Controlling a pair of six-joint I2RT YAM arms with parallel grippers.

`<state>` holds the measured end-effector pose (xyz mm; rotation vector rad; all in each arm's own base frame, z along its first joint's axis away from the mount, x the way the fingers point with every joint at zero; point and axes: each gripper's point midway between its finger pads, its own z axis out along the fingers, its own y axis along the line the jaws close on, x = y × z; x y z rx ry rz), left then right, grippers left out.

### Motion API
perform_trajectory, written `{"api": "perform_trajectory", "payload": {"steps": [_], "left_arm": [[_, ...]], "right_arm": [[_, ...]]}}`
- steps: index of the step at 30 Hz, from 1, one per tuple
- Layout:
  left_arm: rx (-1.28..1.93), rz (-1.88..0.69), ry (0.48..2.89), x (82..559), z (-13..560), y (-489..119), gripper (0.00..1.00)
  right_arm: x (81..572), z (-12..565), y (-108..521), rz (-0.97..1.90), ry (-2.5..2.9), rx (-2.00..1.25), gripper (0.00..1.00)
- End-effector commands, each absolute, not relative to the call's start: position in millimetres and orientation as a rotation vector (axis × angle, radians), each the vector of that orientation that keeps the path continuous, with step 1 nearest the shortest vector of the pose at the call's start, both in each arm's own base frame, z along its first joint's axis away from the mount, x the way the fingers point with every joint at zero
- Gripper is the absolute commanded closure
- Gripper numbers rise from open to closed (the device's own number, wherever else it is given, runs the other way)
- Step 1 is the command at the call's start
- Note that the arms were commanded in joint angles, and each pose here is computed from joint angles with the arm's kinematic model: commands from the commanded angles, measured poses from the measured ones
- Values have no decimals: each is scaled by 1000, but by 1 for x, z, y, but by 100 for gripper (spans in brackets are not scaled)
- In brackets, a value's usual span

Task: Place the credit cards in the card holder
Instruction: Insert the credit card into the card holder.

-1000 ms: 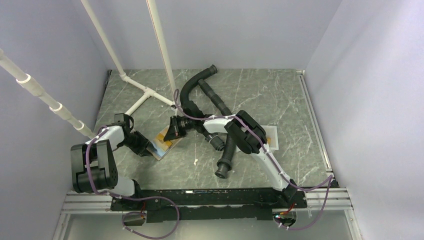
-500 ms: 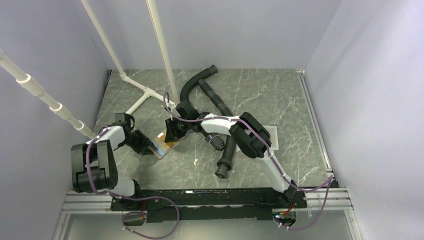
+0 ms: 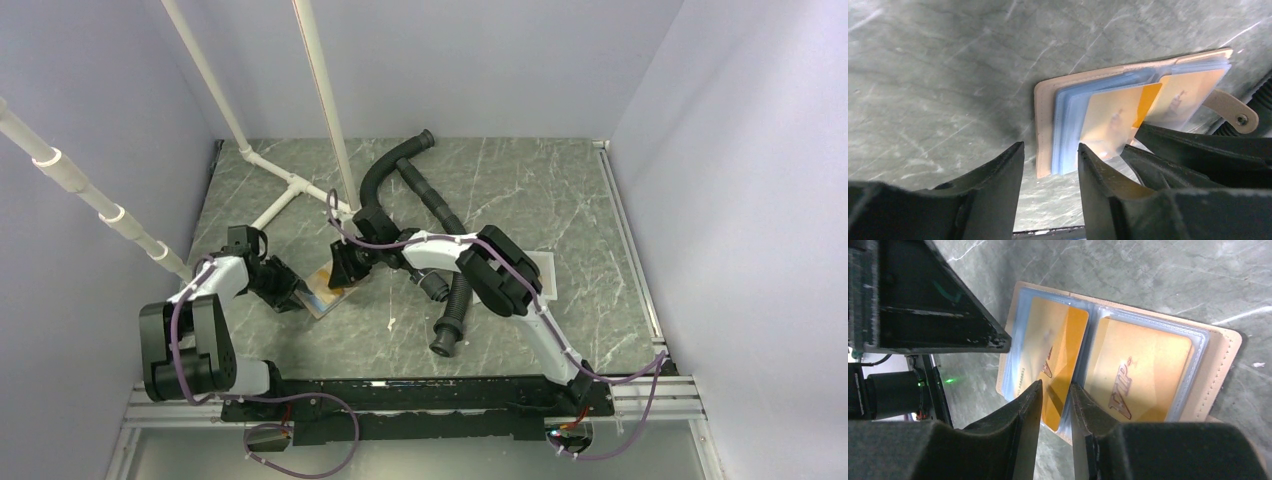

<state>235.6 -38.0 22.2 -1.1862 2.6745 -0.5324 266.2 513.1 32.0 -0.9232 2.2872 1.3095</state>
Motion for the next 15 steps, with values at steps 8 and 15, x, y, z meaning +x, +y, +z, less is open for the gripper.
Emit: {"api": "perform_trajectory", "payload": {"steps": [8, 15], "left_arm": [[-1280, -313, 2533, 231, 35, -9, 63], [-1253, -421, 2631, 236, 9, -24, 86]], "right_arm": [[277, 52, 503, 1362, 2258, -878, 63], [263, 57, 511, 1368, 2247, -902, 59]]}}
